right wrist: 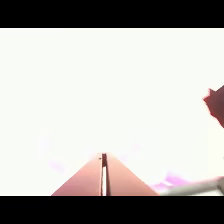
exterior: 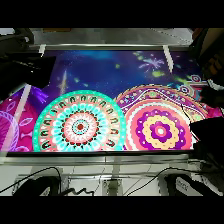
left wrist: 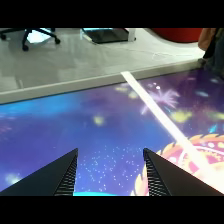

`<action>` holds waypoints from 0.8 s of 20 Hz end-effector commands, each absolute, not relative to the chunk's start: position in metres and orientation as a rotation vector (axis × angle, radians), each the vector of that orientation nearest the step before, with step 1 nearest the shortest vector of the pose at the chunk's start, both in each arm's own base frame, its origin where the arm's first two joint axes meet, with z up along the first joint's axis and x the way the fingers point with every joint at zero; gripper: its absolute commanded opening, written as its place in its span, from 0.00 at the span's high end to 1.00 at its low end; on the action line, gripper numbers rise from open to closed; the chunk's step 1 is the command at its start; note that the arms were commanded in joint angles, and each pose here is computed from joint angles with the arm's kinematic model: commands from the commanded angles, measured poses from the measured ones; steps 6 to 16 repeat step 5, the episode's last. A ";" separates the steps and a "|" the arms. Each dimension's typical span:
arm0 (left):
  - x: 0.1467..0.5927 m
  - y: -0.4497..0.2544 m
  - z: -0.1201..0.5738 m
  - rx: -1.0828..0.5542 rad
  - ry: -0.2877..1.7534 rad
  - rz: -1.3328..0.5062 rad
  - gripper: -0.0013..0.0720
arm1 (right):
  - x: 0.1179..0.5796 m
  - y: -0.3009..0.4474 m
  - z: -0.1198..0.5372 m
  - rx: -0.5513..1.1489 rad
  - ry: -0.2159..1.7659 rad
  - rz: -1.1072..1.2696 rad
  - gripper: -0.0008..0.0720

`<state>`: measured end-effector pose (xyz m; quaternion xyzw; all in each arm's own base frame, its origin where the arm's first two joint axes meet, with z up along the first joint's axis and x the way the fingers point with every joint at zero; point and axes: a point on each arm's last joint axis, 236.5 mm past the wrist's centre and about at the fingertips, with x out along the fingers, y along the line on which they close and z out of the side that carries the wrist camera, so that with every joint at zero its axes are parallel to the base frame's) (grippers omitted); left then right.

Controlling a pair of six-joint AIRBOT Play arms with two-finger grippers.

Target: Fold the clothes and pants, and hang the long-sleeved shirts on hangers.

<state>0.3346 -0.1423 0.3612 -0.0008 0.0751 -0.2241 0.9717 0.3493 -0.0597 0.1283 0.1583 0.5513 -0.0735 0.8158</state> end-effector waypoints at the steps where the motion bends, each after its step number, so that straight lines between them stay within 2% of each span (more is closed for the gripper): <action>1: 0.335 -0.142 0.361 -0.001 0.152 -0.452 0.39 | 0.370 0.051 0.134 0.050 1.119 0.104 0.97; 5: 0.335 -0.142 0.361 -0.001 0.152 -0.452 0.39 | 0.361 0.100 0.135 0.000 1.118 0.185 0.97; 16: 0.335 -0.142 0.361 -0.001 0.152 -0.452 0.39 | 0.361 0.100 0.135 0.000 1.118 0.185 0.97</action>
